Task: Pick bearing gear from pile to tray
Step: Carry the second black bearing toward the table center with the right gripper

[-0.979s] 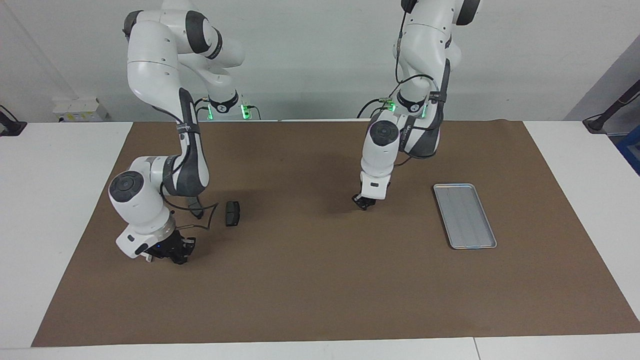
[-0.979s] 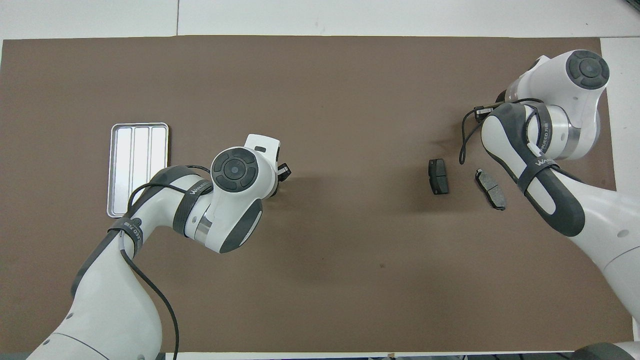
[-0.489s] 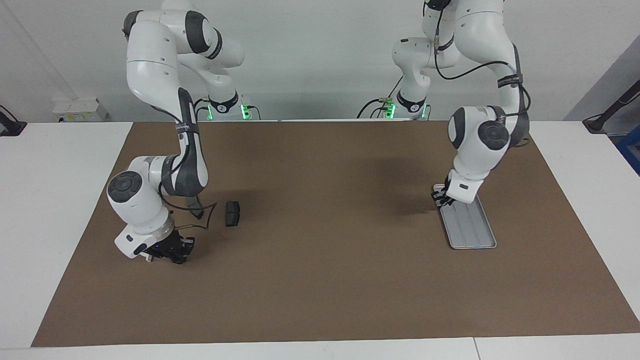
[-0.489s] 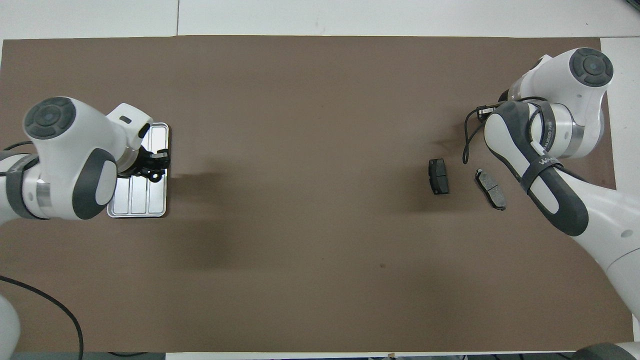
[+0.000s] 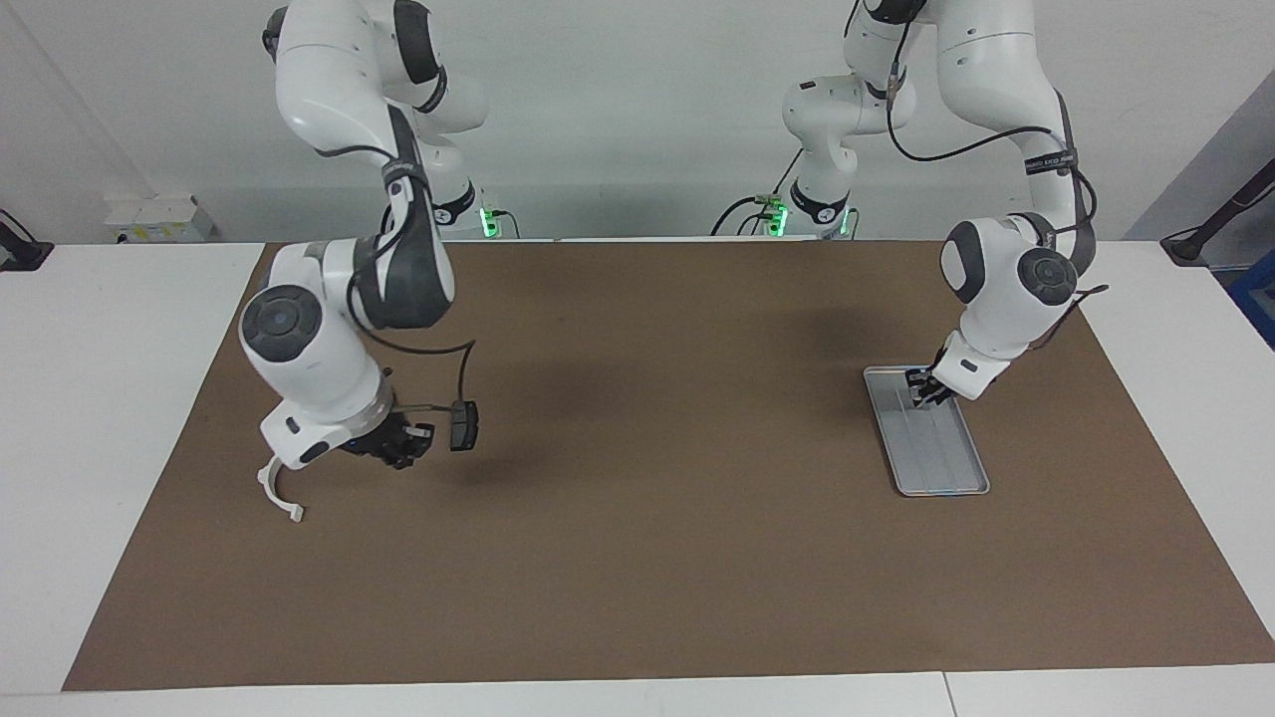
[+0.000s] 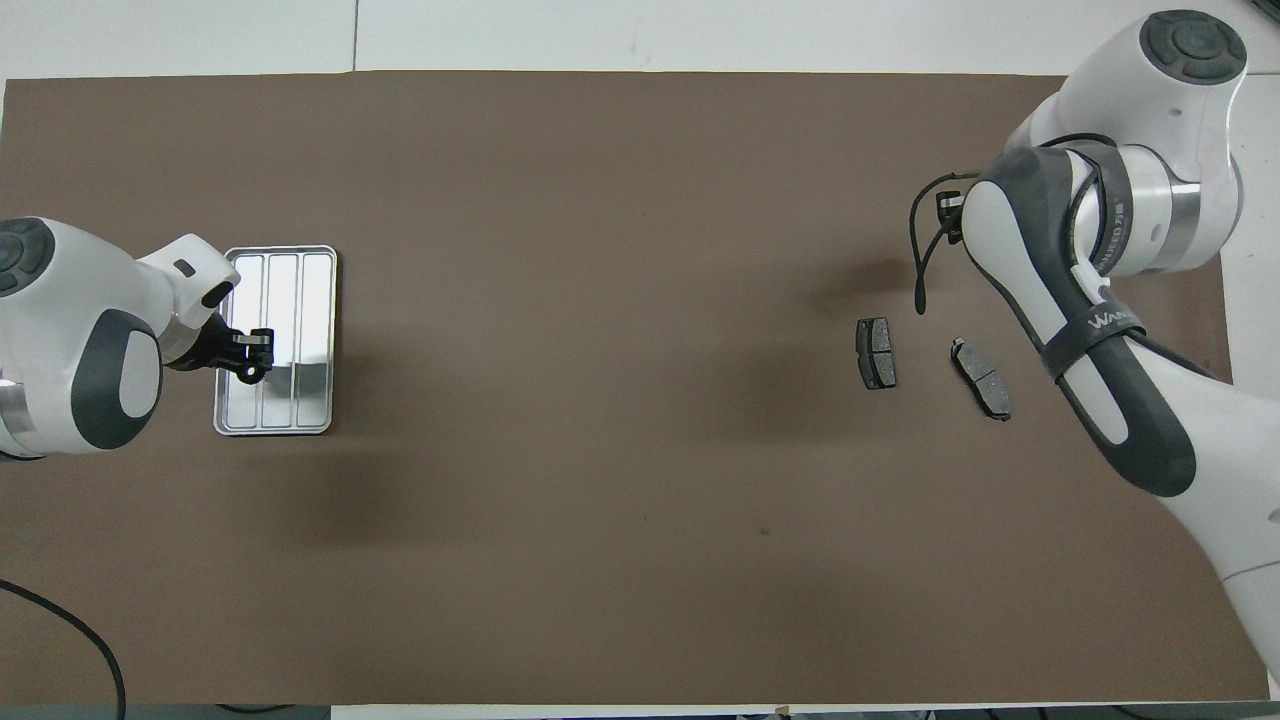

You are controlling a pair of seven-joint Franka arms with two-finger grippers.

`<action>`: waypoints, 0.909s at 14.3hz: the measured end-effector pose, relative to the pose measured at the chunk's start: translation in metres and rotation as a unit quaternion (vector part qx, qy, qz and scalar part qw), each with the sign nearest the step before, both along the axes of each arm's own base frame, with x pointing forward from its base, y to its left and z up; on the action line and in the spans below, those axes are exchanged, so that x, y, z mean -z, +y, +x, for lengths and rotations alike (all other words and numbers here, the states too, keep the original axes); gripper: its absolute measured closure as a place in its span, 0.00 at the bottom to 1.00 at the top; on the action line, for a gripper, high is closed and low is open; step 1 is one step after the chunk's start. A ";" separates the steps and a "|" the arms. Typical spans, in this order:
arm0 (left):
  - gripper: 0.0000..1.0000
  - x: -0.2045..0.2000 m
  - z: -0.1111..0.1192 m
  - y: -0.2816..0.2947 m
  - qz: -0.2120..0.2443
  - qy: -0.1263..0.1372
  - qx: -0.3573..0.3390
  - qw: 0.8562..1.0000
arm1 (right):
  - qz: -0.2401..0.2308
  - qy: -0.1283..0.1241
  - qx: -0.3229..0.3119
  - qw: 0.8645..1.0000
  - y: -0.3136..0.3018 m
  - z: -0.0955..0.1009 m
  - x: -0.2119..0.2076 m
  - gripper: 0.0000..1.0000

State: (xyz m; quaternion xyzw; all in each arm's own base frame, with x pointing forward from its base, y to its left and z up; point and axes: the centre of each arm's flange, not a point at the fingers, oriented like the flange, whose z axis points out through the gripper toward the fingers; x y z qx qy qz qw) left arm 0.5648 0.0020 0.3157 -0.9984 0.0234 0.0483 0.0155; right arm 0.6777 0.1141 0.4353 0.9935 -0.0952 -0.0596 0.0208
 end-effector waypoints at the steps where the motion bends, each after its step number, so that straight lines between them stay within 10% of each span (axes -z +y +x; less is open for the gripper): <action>1: 0.66 0.003 -0.002 -0.002 0.000 0.002 0.002 1.000 | -0.003 0.001 0.034 0.999 0.033 -0.008 -0.012 0.76; 13: 0.57 0.017 -0.017 -0.003 -0.013 -0.025 -0.007 1.000 | 0.016 -0.041 0.254 0.966 0.327 -0.112 0.020 0.76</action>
